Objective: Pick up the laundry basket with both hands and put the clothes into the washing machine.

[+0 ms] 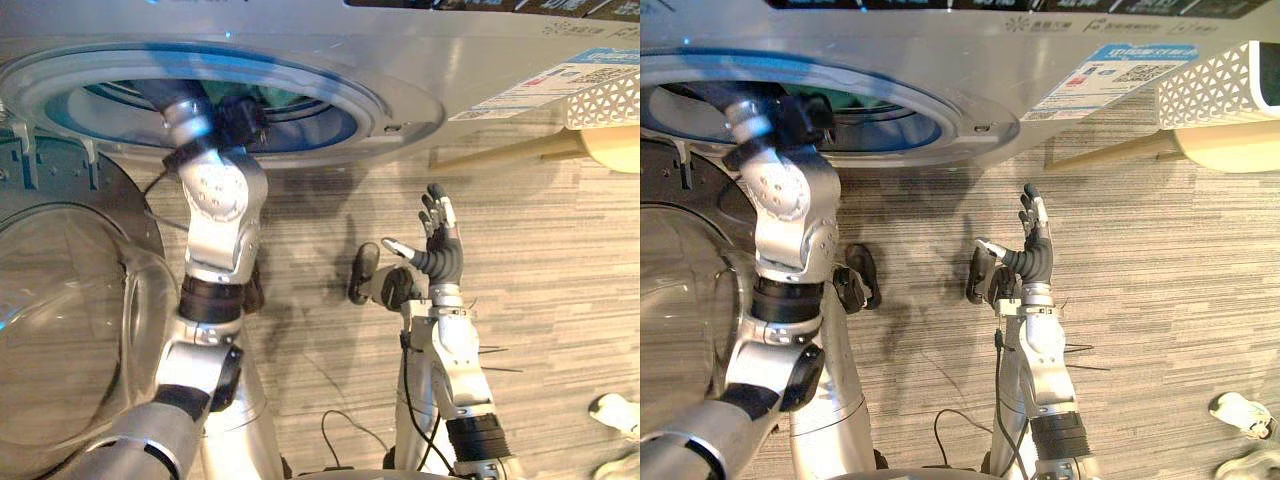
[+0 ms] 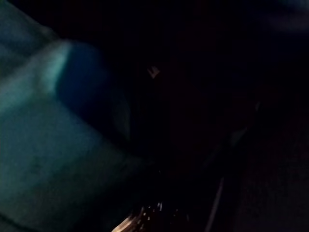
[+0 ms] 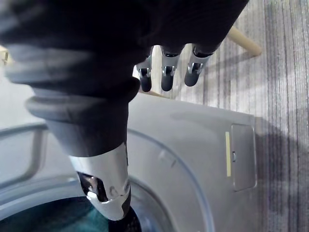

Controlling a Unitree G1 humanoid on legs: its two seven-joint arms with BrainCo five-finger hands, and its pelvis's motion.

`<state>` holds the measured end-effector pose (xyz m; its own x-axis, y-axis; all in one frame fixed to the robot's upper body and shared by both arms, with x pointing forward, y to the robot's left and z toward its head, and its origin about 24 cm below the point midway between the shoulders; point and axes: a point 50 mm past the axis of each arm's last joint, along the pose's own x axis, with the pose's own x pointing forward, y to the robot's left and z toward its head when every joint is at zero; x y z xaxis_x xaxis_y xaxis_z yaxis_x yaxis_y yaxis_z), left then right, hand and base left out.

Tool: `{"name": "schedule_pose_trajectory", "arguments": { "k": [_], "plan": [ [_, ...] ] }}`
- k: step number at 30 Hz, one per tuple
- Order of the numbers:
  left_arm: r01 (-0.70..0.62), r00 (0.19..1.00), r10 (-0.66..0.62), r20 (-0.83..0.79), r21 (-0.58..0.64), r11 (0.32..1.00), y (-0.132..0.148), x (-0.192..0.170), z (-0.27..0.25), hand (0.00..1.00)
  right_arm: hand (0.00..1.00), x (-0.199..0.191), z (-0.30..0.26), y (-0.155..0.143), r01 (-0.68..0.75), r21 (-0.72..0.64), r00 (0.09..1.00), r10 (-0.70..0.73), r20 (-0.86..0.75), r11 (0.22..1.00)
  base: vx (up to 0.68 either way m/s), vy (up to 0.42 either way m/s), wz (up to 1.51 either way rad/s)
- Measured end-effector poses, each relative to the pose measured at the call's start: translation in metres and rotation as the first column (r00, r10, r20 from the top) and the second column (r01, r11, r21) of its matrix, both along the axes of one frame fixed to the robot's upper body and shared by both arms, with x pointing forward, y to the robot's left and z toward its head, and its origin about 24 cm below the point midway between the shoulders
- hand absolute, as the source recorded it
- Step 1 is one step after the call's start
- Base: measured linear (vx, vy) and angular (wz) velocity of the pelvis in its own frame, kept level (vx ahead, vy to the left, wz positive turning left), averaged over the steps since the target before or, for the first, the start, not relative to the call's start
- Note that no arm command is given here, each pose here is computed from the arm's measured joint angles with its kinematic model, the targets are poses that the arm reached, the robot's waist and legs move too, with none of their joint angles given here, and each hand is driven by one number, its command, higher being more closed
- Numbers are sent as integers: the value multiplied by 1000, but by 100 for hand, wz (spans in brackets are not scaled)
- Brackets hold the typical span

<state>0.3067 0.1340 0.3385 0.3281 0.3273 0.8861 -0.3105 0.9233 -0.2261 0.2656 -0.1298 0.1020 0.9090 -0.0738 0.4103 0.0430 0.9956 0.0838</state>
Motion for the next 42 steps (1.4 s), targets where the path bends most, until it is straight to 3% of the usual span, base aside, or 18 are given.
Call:
{"name": "schedule_pose_trajectory", "arguments": {
  "k": [1, 2, 5, 9, 15, 19, 32, 37, 42],
  "plan": [
    [-91, 996, 90, 12, 76, 993, -1, 3, 9, 100, 0, 0, 1, 1, -9, 1, 1000, 9, 8, 1000, 43, 7, -2],
    [-176, 984, 171, 48, 128, 976, 0, 3, 21, 0, 0, 0, 1, 2, -20, 2, 1000, 20, 11, 1000, 37, 8, -3],
    [-295, 954, 280, 109, 161, 942, 3, 5, 54, 0, 0, -1, 1, 1, -23, 15, 1000, 22, 15, 1000, 39, 13, -4],
    [-324, 944, 329, 21, 242, 914, 11, 19, 83, 0, 0, -1, 2, 0, -43, 34, 999, 42, 28, 998, 50, 19, -6],
    [-168, 862, 349, -369, 442, 881, 21, 71, 58, 0, 0, 2, 6, 1, -105, 65, 994, 103, 36, 992, 23, 8, 0],
    [-106, 847, 314, -429, 442, 891, 17, 76, 53, 0, 0, 2, 7, 2, -130, 83, 991, 127, 39, 988, 0, 0, 0],
    [-126, 913, 243, -327, 342, 931, 24, 53, 51, 0, 0, -2, 16, 4, -117, 94, 991, 110, 80, 989, 39, -4, 7],
    [8, 891, 102, -443, 240, 971, 34, 54, -26, 0, 0, -1, 13, 6, -89, 41, 995, 87, 49, 995, 47, -24, 10],
    [147, 750, -85, -656, 39, 988, 24, 46, -133, 0, 0, 0, 9, 5, -70, 6, 997, 70, 13, 997, 53, -19, 11]
  ]
}}
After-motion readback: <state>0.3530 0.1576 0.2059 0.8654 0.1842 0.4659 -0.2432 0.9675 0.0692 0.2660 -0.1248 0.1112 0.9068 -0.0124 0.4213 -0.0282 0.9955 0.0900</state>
